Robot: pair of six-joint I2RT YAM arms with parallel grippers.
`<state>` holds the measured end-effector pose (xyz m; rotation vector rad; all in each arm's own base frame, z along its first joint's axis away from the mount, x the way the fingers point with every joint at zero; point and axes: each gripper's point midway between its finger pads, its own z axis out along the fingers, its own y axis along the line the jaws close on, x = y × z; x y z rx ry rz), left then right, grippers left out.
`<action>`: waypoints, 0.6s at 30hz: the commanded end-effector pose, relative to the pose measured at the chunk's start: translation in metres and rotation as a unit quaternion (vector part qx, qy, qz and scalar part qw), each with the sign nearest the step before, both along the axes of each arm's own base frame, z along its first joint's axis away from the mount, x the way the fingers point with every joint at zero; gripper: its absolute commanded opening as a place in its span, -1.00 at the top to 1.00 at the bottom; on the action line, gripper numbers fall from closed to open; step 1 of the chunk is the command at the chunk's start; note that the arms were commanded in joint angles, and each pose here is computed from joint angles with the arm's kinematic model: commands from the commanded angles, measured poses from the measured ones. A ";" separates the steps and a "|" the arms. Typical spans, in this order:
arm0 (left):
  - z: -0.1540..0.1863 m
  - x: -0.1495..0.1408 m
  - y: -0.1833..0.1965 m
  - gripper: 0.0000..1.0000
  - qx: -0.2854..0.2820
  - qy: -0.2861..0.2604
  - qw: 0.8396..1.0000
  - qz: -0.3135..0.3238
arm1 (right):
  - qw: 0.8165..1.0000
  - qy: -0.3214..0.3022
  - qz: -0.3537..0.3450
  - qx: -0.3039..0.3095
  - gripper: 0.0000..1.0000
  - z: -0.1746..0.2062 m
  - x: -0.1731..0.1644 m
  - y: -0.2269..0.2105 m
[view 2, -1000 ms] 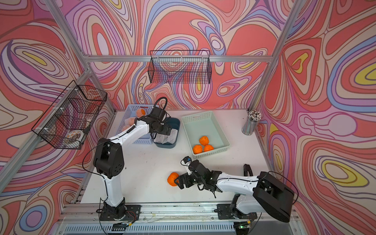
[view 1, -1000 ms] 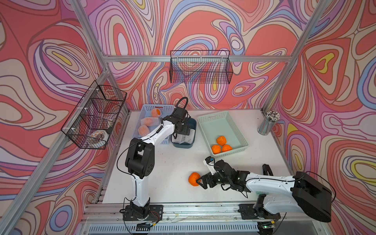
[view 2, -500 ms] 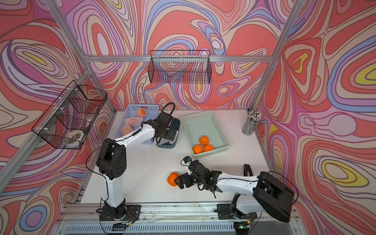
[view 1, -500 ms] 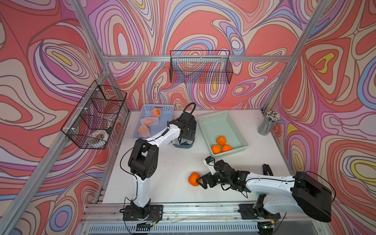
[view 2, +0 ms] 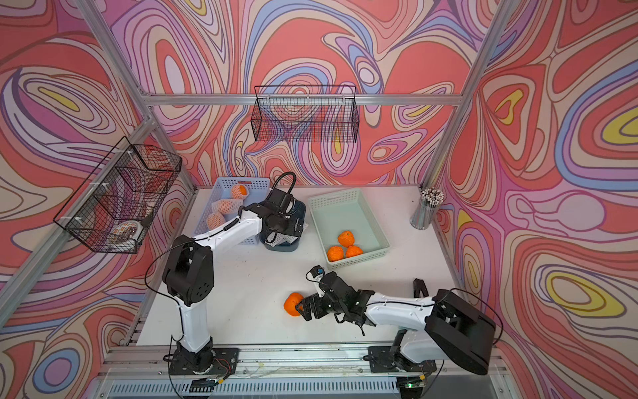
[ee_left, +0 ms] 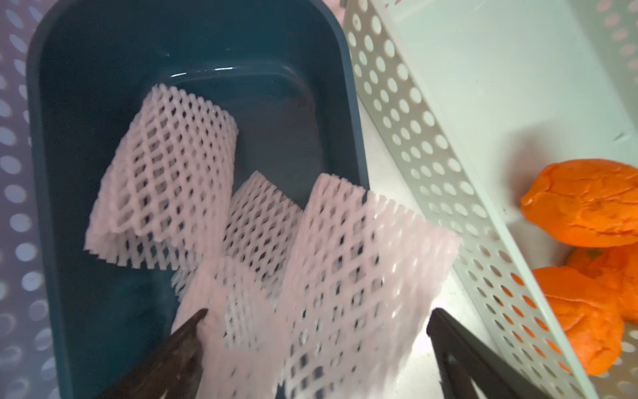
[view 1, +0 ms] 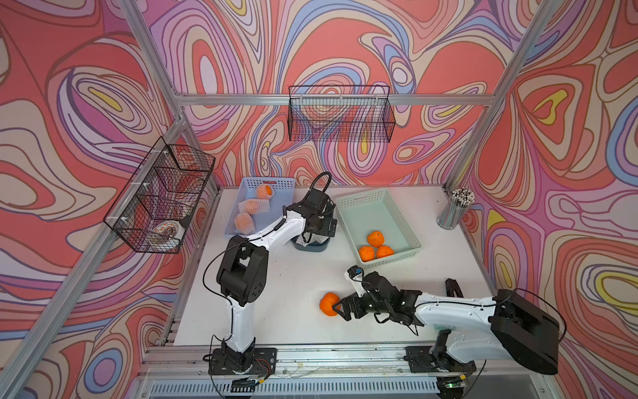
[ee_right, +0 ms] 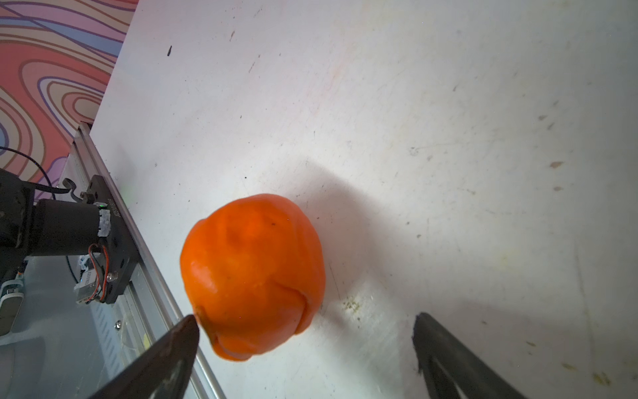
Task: Remove foam nets from oranges
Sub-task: Place the foam net into the storage box.
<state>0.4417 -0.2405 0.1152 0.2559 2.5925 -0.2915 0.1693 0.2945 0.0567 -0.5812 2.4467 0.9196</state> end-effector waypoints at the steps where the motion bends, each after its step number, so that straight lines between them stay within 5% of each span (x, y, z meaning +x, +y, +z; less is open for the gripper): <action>1: 0.020 0.010 0.009 -1.00 -0.036 -0.014 0.999 0.028 | 1.000 -0.006 -0.001 0.004 -0.97 0.002 0.002 0.004; 8: 0.024 0.022 0.041 -1.00 -0.057 -0.017 0.995 0.080 | 1.000 -0.007 -0.001 -0.001 -0.96 -0.001 0.004 0.005; 18: 0.042 0.025 0.039 -0.99 -0.125 -0.029 0.988 0.089 | 1.000 0.001 0.004 0.004 -0.96 -0.006 0.005 0.012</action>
